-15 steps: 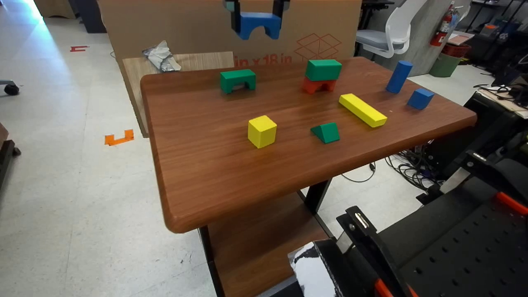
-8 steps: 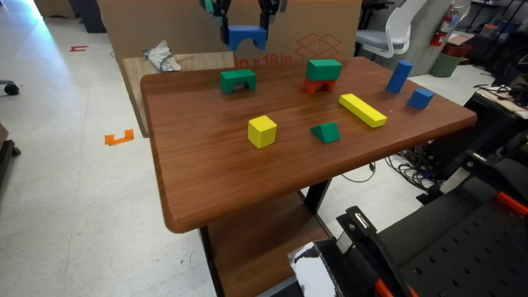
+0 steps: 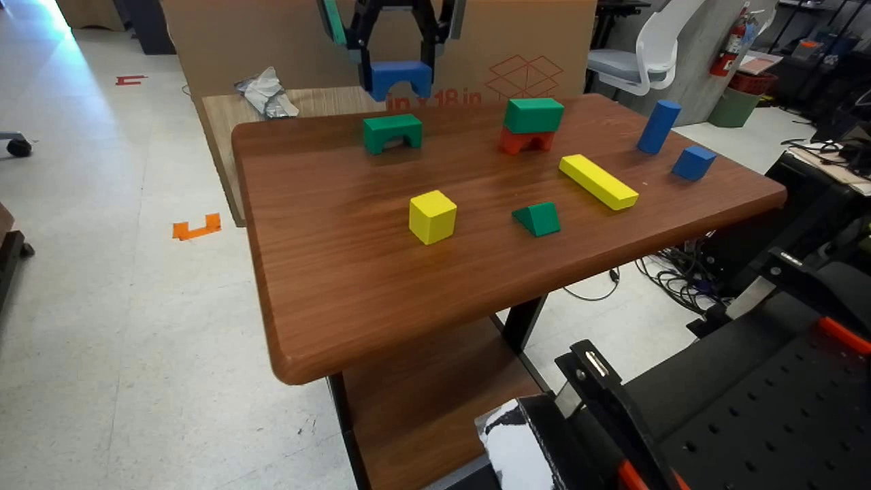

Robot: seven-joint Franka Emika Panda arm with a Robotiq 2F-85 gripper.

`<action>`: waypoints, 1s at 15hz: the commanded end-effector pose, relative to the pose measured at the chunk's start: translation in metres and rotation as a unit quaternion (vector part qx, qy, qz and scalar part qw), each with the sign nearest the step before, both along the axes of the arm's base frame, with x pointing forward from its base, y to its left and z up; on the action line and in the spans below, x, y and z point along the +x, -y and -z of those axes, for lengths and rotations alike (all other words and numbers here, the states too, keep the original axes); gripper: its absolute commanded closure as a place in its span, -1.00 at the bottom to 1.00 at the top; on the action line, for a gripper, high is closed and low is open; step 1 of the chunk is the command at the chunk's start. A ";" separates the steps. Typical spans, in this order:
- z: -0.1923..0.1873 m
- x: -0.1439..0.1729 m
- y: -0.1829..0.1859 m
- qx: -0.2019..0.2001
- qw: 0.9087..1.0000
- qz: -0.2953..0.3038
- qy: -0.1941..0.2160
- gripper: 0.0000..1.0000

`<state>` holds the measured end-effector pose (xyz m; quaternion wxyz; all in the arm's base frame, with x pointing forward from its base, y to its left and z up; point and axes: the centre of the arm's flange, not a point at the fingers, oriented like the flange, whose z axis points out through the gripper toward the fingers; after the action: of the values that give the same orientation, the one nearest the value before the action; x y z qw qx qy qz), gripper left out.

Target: Move the blue block from the right to the left

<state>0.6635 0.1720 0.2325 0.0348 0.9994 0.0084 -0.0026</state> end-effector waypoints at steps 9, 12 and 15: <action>0.020 0.020 -0.010 -0.026 0.999 0.002 -0.026 0.15; 0.021 0.022 -0.011 -0.027 0.999 0.001 -0.032 0.15; 0.024 0.022 -0.013 -0.029 0.999 0.000 -0.037 0.15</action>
<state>0.6748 0.1785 0.2089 0.0476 0.9981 0.0098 -0.0368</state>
